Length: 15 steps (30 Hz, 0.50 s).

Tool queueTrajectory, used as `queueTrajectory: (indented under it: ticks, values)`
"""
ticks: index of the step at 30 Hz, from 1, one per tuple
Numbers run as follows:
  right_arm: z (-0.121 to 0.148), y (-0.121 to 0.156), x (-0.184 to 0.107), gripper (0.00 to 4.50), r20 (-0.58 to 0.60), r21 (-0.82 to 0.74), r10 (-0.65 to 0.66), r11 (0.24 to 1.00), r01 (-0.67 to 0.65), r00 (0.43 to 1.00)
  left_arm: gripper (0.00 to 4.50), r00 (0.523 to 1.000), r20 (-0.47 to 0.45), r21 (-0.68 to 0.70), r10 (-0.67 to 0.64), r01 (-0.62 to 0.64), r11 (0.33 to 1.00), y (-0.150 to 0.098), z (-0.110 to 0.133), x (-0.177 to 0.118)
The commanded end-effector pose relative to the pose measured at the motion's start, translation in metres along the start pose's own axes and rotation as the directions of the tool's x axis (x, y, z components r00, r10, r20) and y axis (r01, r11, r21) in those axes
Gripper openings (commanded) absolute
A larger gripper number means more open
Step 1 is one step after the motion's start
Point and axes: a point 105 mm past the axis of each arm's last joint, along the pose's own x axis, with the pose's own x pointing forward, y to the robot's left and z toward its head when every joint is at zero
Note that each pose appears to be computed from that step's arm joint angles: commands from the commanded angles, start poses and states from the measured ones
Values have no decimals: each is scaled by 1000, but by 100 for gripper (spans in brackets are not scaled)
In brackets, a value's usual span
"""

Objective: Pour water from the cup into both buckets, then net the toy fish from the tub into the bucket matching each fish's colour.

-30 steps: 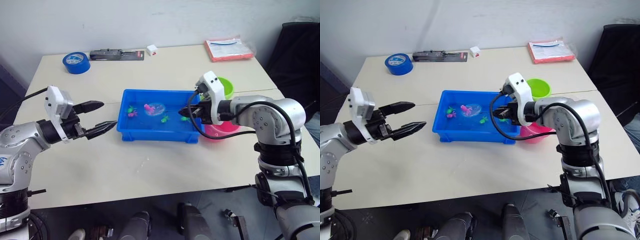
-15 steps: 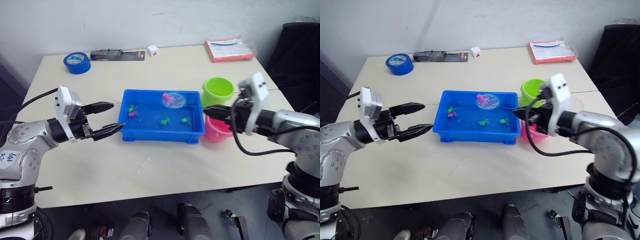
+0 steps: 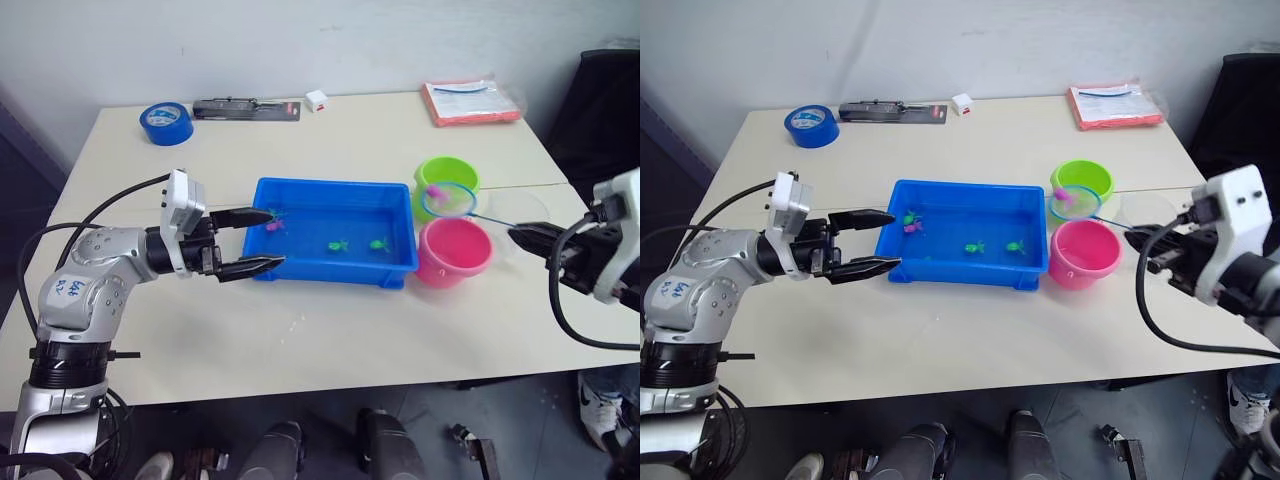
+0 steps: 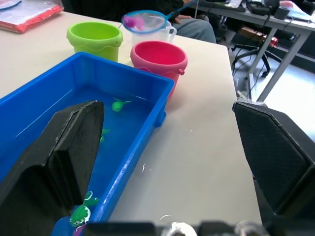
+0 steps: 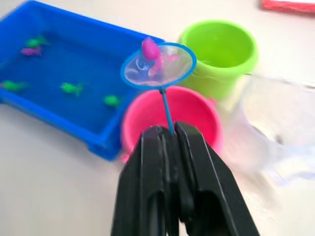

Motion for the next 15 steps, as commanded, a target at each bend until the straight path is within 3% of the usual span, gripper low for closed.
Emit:
queueTrajectory:
  ticks: [1, 5, 10, 15]
  values:
    - [8, -6, -17, 79, 21, -156, -98, 983, 100, 995, 450, 1000, 10, 44, -20, 19, 999, 5, 8, 2]
    - [8, -6, -20, 79, 13, -310, -152, 939, 149, 988, 450, 999, 7, 51, -42, 42, 998, 12, 7, 4]
    - [13, 1, -18, 79, 17, -589, -201, 790, 172, 980, 450, 997, 15, 56, -71, 70, 996, 16, 7, 11]
    - [11, 7, -15, 79, 12, -725, -197, 673, 144, 980, 450, 997, 17, 59, -81, 80, 995, 17, 7, 13]
